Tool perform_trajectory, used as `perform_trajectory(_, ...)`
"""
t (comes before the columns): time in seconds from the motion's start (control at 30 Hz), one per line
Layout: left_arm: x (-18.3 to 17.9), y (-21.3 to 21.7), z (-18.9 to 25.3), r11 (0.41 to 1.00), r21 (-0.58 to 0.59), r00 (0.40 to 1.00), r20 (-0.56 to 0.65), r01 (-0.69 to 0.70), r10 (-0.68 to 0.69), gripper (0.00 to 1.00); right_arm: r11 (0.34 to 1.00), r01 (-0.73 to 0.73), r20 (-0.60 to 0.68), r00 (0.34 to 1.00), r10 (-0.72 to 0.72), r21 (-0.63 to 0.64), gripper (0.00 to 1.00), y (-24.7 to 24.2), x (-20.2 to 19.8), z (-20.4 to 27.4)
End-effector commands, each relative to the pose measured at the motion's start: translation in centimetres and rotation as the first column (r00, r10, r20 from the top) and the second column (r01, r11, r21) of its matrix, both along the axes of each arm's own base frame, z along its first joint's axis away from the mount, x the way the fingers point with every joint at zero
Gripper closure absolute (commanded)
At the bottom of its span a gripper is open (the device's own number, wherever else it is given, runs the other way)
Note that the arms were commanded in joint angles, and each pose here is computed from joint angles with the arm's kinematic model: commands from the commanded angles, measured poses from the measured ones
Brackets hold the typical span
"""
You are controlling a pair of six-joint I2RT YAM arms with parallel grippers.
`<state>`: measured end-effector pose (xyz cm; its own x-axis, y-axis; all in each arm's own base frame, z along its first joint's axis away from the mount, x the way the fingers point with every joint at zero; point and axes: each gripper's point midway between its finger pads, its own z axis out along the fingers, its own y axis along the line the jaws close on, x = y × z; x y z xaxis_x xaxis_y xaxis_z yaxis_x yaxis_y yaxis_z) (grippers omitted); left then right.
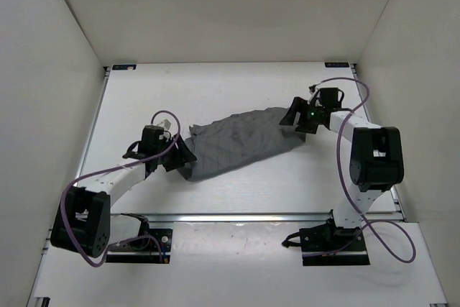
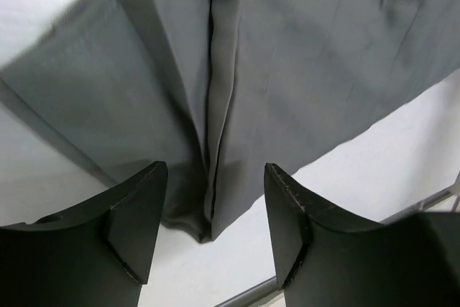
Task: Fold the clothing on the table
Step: Fold the skirt
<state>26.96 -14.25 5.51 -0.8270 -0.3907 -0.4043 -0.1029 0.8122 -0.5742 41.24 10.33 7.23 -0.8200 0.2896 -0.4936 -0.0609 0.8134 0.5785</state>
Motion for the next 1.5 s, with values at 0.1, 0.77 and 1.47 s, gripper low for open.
perform_trajectory(0.1,-2.7,-0.5,-0.5,1.0,-0.009,1.0,0.005,0.024,-0.024,0.32,0.97,0.144,0.013,0.99,-0.144,-0.197,0.19,-3.2,-2.2,0.8)
perform_trajectory(0.77,-5.0,0.7,-2.7,0.995,-0.022,0.995,0.023,-0.096,0.096,0.29,0.974,0.193,-0.085,0.975,-0.203,-0.117,0.8,-2.5,-4.9,-3.5)
perform_trajectory(1.47,-4.4,0.5,-4.4,0.996,0.06,0.998,0.0,-0.068,0.068,1.0,0.996,-0.081,0.163,0.983,0.085,-0.032,1.0,2.4,-3.1,5.7)
